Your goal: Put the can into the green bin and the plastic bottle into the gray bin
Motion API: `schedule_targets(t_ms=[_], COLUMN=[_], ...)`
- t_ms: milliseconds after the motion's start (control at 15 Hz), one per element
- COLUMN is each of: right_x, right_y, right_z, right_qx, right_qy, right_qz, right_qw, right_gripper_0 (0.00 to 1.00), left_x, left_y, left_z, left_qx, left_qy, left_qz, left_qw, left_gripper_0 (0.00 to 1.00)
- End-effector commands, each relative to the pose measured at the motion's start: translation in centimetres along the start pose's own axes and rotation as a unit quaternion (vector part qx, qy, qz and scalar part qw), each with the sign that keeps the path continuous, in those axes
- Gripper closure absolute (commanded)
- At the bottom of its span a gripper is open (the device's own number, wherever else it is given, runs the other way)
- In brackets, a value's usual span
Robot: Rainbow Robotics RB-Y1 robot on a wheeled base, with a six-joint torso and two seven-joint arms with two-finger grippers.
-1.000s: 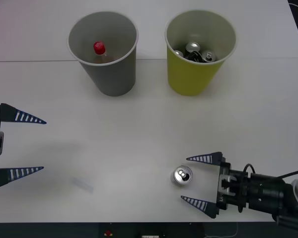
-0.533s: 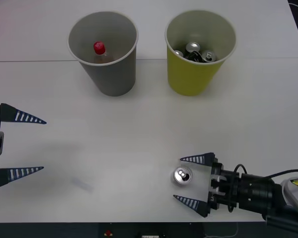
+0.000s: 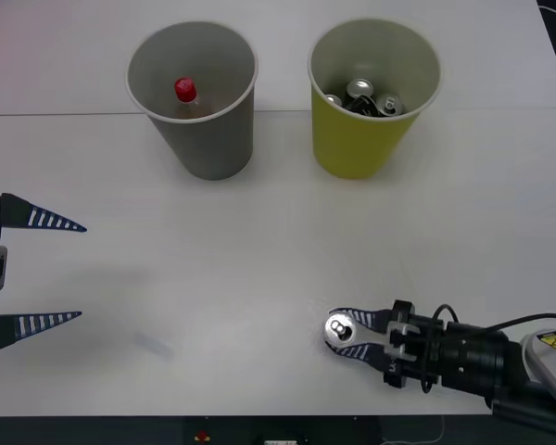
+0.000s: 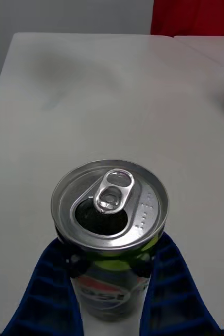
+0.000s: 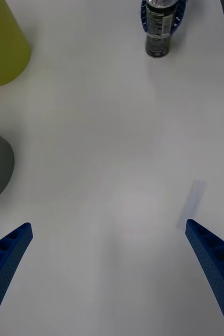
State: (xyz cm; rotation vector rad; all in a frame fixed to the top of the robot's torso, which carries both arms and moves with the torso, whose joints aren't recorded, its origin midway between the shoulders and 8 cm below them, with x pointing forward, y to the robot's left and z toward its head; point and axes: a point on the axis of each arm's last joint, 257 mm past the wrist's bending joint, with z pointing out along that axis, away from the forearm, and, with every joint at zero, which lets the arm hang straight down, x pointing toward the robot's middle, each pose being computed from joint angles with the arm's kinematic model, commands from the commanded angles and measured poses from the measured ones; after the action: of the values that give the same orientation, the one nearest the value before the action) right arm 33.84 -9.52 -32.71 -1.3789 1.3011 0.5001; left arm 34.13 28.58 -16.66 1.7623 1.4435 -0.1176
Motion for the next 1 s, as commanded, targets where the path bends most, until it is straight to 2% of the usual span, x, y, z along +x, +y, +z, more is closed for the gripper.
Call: schedule_targets(t_ms=[67,267,400,733,1000], right_x=[-0.2,-0.7,-1.6,-4.0,-5.9], right_y=[-0.4,-1.0,-1.2,-2.3,-4.8], right_z=[0.1,0.3,0.2,-1.9,-4.0], right_qx=[0.0,-0.008,-0.023,-0.036,0.0], right_qy=[-0.001,-0.004,-0.009,0.006,0.035], right_qz=[0.003,0.001,0.03,0.075,0.114], right_qw=[1.0,1.0,0.9993,0.9965,0.9928], right_gripper_0=[1.0,1.0,1.0,1.0,1.0], left_x=[0.0,0.0,0.0,0.0,0.0], left_y=[0.0,0.0,0.0,0.0,0.0], left_z=[0.0,0.0,0.0,0.0,0.0], left_qx=[0.0,0.0,0.0,0.0,0.0], left_qy=[0.0,0.0,0.0,0.0,0.0], left_qz=[0.0,0.0,0.0,0.0,0.0], left_qw=[1.0,1.0,1.0,1.0,1.0], left_gripper_0=[0.0,0.0,0.0,0.0,0.0])
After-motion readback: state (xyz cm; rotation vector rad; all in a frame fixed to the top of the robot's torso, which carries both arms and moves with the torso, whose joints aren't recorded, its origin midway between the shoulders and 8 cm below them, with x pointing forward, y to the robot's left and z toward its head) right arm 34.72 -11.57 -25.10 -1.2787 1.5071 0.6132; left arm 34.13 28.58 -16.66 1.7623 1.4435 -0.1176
